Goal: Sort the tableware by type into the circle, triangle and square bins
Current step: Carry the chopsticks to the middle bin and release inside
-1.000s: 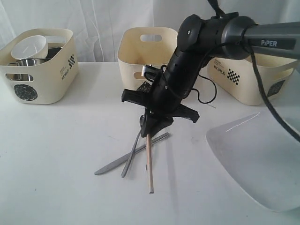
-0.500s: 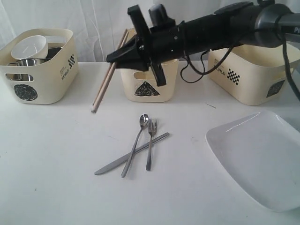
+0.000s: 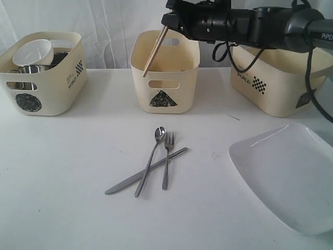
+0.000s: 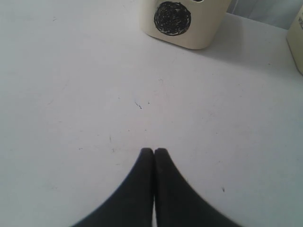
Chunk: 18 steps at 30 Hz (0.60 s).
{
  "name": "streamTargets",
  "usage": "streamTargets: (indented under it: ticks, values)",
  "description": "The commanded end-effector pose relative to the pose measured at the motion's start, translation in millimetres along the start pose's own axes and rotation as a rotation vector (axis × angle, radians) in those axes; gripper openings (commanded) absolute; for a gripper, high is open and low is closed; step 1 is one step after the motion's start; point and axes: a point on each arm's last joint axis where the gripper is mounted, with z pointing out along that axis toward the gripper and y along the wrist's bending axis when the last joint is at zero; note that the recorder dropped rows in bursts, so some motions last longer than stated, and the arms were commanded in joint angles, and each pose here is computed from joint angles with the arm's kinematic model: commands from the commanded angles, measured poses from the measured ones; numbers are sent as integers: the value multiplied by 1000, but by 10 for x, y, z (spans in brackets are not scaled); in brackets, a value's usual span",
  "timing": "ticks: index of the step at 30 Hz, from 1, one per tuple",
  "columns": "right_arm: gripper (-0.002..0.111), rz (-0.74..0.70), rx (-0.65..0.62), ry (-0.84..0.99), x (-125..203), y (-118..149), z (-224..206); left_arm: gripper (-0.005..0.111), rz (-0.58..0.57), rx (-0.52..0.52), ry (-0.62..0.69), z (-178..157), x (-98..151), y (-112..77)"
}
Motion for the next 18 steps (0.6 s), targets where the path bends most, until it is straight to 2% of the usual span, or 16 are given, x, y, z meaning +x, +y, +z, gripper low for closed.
streamTargets:
  ticks: [1, 4, 10, 14, 16, 18]
  values:
    - [0, -34, 7, -35, -94, -41, 23, 0, -4, 9, -3, 2, 7, -4]
    - [0, -17, 39, -66, -158, -60, 39, 0, -4, 9, -3, 2, 7, -4]
    - [0, -12, 196, -132, -197, -276, 90, 0, -4, 9, -3, 2, 7, -4]
    - [1, -16, 189, -99, -76, -405, 185, 0, -4, 9, -3, 2, 7, -4]
    - [8, -51, 132, -56, 20, -411, 249, 0, -4, 9, -3, 2, 7, -4]
    - [21, -85, 92, -27, 92, -402, 289, 0, -4, 9, -3, 2, 7, -4]
